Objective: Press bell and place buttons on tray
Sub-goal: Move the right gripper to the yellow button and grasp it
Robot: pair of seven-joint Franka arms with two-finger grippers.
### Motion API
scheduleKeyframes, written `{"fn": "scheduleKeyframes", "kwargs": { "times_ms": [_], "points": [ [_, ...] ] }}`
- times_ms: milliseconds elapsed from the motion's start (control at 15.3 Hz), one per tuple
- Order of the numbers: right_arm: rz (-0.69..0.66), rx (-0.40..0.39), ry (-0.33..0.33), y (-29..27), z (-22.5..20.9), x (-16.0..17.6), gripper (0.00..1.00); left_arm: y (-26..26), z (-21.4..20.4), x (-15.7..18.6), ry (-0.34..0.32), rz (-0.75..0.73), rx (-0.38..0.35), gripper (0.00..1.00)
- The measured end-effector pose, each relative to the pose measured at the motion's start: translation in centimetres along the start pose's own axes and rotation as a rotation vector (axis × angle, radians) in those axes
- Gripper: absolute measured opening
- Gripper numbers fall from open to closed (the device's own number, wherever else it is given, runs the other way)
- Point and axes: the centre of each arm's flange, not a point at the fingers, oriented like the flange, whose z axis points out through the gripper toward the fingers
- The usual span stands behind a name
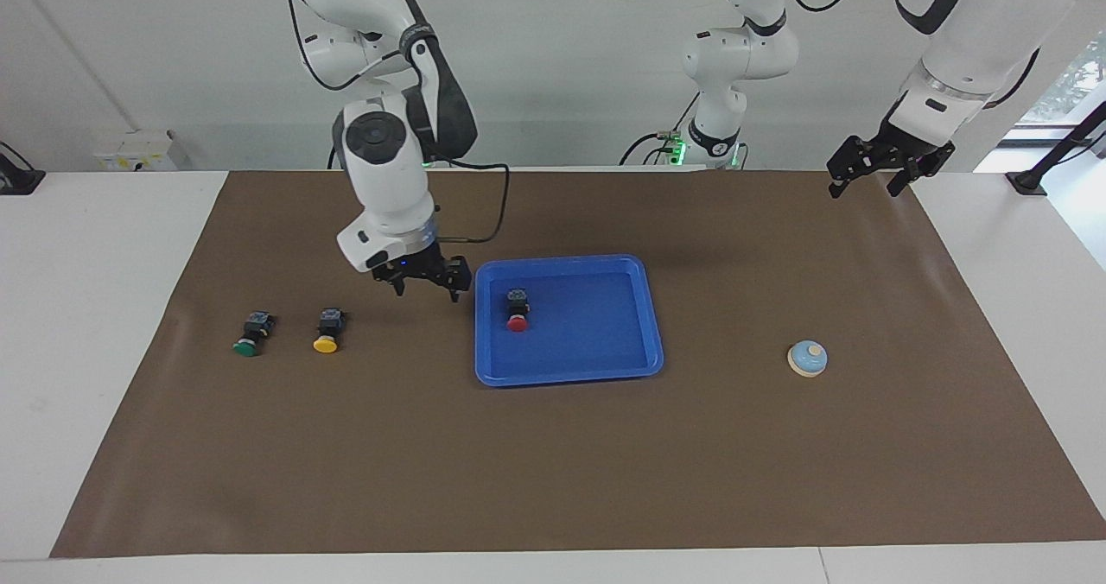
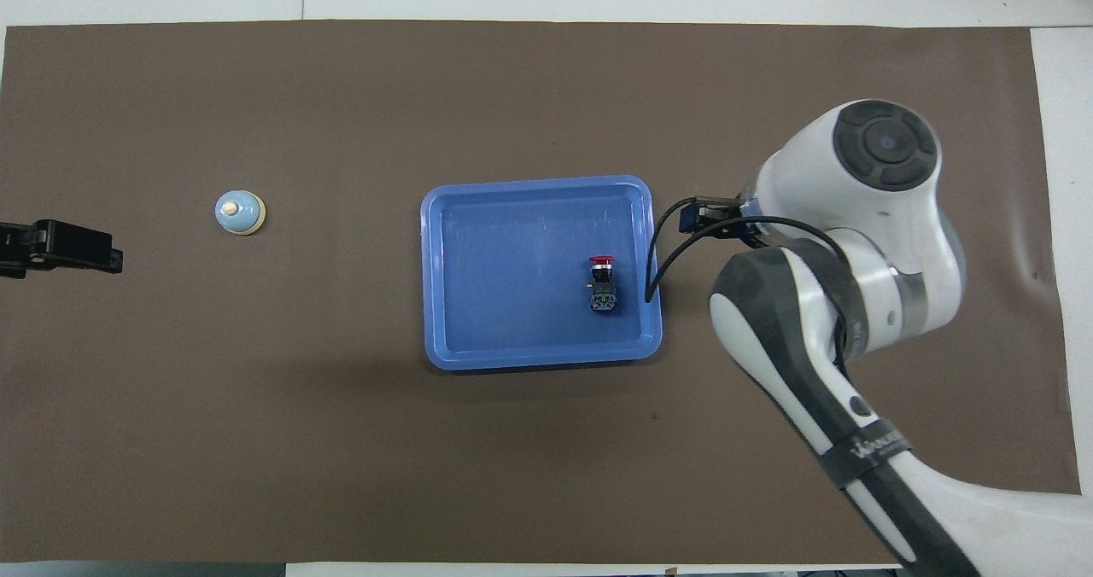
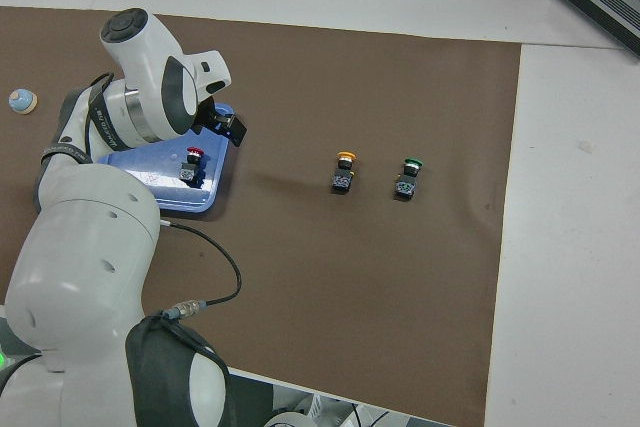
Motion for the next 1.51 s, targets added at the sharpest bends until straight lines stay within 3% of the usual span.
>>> {"fn": "scheduleKeyframes", "kwargs": {
  "times_ms": [393,524,720,982,1506],
  "points": [
    [-0.067,-0.01,-0.062,10.5,3.0,1.6,1.0,0.0,0.0,0.0,0.0,0.0,0.0,1.0],
    [-0.11,-0.003,-0.046,13.9,4.9,1.3,1.0,0.0,0.0,0.0,0.0,0.0,0.0,1.0],
    [-0.158,0.004,0.033,17.2,8.1,-0.1,1.0,0.0,0.0,0.0,0.0,0.0,0.0,1.0],
    [-0.193,0.002,0.074,18.2,11.0,-2.0,1.0,0.0,0.0,0.0,0.0,0.0,0.0,1.0],
    [-0.208,0.0,0.11,17.9,12.8,-1.7,1.0,0.0,0.0,0.0,0.0,0.0,0.0,1.0]
  ]
}}
